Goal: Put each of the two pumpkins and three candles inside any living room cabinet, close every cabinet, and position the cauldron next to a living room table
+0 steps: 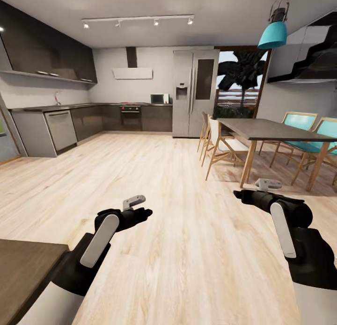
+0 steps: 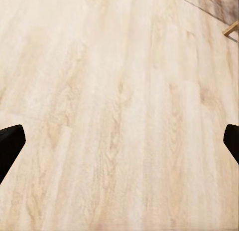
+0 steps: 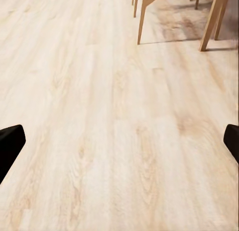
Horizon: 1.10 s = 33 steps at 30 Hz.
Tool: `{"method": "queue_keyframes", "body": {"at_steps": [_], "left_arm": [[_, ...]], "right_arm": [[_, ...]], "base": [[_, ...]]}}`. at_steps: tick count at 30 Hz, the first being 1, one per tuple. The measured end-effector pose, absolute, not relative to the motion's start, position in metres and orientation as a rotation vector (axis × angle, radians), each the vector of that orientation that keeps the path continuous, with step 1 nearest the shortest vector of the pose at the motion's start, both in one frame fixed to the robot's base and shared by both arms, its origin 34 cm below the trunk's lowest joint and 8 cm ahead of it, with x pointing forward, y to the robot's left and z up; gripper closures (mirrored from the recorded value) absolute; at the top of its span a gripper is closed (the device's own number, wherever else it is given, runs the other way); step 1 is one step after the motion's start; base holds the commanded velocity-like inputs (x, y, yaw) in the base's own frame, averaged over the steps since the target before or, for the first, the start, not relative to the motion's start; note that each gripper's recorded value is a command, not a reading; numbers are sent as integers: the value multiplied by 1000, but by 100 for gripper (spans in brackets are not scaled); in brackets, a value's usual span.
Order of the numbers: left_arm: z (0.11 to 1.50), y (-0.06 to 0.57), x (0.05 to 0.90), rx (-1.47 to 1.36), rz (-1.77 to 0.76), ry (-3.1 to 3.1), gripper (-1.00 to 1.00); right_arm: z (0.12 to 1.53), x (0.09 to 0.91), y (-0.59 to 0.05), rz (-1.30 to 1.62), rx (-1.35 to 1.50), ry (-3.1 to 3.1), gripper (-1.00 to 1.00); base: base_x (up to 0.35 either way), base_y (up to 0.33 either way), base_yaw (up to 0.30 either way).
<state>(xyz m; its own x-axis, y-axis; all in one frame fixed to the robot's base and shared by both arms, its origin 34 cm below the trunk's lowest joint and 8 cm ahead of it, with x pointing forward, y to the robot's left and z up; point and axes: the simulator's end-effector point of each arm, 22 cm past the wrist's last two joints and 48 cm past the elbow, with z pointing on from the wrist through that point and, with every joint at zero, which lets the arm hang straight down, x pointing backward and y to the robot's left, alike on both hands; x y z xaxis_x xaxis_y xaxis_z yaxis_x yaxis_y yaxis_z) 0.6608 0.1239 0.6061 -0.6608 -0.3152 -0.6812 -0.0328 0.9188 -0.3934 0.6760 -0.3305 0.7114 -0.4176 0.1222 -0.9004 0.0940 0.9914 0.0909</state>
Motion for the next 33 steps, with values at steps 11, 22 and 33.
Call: {"method": "queue_keyframes", "body": {"at_steps": [11, 22, 33], "left_arm": [[568, 132, 648, -280, -427, 2326, -100], [493, 140, 624, -399, -381, 2426, -100], [460, 134, 615, -372, -306, 2459, -100]], "right_arm": [[701, 680, -328, 36, 155, 2021, -100], [698, 679, -325, 41, 151, 2027, -100], [697, 678, -325, 37, 150, 2029, -100]], "base": [[2, 0, -276], [34, 0, -276], [305, 0, -245]]}}
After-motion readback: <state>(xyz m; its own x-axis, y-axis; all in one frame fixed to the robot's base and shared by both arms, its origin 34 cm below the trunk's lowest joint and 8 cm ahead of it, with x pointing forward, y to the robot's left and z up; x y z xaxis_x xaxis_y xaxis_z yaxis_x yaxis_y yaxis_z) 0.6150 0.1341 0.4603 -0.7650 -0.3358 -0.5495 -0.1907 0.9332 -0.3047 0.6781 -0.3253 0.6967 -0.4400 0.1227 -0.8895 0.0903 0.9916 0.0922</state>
